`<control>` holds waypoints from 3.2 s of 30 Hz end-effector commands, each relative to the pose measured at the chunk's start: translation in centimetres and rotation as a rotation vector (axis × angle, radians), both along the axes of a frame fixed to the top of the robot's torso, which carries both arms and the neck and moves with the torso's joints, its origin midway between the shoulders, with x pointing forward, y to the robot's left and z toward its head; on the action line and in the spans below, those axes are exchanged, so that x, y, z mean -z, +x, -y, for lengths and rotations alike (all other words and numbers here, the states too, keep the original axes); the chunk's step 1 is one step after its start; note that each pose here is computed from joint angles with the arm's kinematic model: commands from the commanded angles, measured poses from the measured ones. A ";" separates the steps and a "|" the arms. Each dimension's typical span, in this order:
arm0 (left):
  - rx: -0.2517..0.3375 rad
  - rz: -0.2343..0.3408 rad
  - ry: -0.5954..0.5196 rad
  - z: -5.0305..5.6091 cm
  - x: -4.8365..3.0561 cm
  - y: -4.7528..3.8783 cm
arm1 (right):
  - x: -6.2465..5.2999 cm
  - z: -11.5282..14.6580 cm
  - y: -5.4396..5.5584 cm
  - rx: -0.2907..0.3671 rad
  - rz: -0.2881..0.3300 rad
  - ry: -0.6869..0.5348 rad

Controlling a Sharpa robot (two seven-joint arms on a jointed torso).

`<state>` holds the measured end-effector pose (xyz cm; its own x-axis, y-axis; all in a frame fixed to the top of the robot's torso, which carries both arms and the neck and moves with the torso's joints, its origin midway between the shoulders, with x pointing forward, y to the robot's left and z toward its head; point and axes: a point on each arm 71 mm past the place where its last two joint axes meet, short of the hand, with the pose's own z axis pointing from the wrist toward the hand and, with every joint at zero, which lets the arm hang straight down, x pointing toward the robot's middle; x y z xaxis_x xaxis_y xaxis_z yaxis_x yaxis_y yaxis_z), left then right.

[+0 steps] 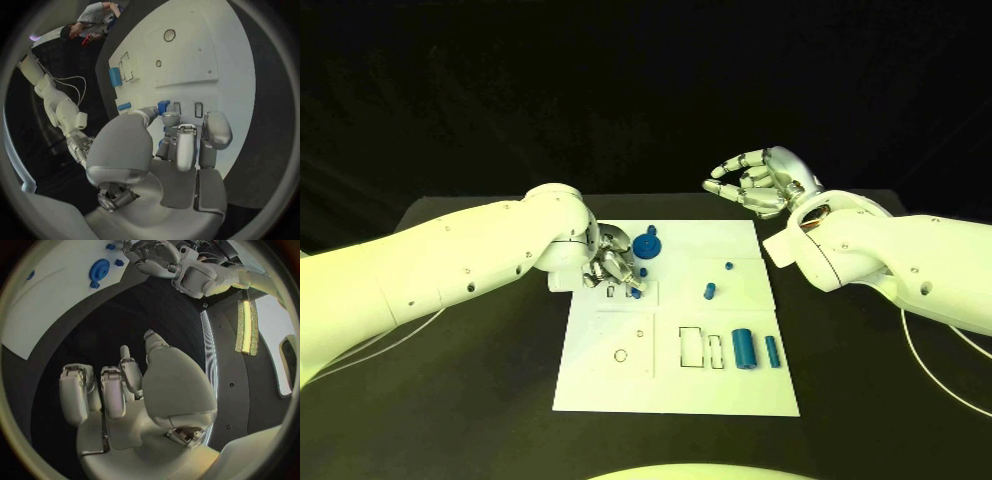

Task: Assemble the parts on the task board

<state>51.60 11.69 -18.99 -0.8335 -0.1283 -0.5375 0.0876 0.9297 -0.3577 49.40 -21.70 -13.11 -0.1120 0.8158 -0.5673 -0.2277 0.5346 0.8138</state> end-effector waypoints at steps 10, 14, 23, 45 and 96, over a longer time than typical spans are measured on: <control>0.013 -0.035 -0.006 -0.1 0.22 -0.26 | 0.1 -0.2 -0.1 -0.023 0.000 -0.010; 0.007 -0.027 -0.017 -0.1 0.18 -0.25 | 0.1 -0.2 -0.1 -0.023 0.000 -0.010; -0.047 0.013 -0.090 -0.4 -0.10 -0.10 | 0.1 -0.1 -0.1 -0.020 -0.001 -0.011; -0.122 0.140 -0.143 -2.8 -0.38 -0.79 | 0.3 0.6 -0.1 -0.005 -0.004 -0.015; -0.055 0.113 -0.028 -2.4 1.63 -1.47 | 0.5 0.5 -0.2 -0.007 -0.015 -0.012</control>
